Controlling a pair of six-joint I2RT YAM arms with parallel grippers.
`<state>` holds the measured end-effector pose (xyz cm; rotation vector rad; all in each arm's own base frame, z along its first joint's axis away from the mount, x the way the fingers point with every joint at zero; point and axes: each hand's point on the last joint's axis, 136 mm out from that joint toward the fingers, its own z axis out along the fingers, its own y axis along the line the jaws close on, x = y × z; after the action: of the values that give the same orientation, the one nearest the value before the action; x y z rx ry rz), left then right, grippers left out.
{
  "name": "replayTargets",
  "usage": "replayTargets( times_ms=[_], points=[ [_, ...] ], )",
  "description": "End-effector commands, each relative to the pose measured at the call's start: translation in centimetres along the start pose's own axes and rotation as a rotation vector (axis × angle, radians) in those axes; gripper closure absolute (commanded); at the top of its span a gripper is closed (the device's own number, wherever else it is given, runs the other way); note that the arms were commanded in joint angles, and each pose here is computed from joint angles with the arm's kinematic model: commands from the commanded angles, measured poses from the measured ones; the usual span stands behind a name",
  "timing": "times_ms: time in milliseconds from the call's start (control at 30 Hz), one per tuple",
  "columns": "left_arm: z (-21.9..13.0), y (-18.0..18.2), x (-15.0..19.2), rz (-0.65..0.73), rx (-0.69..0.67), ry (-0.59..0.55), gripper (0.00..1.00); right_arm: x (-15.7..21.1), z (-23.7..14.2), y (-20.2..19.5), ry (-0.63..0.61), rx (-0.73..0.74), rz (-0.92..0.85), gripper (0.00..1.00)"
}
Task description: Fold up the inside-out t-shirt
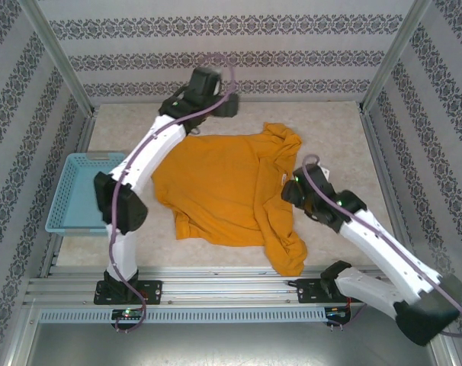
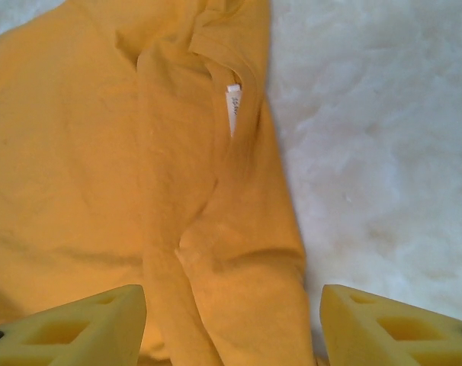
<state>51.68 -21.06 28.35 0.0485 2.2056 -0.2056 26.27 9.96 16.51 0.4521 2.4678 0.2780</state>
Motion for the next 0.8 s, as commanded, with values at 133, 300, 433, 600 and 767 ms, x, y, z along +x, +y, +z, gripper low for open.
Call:
replayTargets(
  times_ms=[133, 300, 433, 600, 767],
  points=[
    [4.5, 14.1, 8.9, -0.242, -0.232, 0.154, 0.04, -7.2, 6.5, 1.7, 0.06, -0.049, -0.056, 0.4],
    [7.2, 18.2, 12.3, -0.256, -0.334, 0.265, 0.05, -8.5, 11.1, 1.0, 0.15, 0.005, -0.041, 0.41],
    [9.4, 20.1, 15.0, -0.277, -0.377, 0.333, 0.08, -7.9, 14.7, 1.0, 0.227, 0.036, -0.046, 0.4],
    [11.3, 21.6, 17.2, -0.281, -0.415, 0.389, 0.11, -7.5, 18.3, 1.0, 0.298, 0.067, -0.059, 0.37],
    [13.2, 22.3, 19.5, -0.299, -0.425, 0.448, 0.19, -7.4, 21.2, -0.1, 0.343, 0.143, -0.07, 0.48]
  ],
)
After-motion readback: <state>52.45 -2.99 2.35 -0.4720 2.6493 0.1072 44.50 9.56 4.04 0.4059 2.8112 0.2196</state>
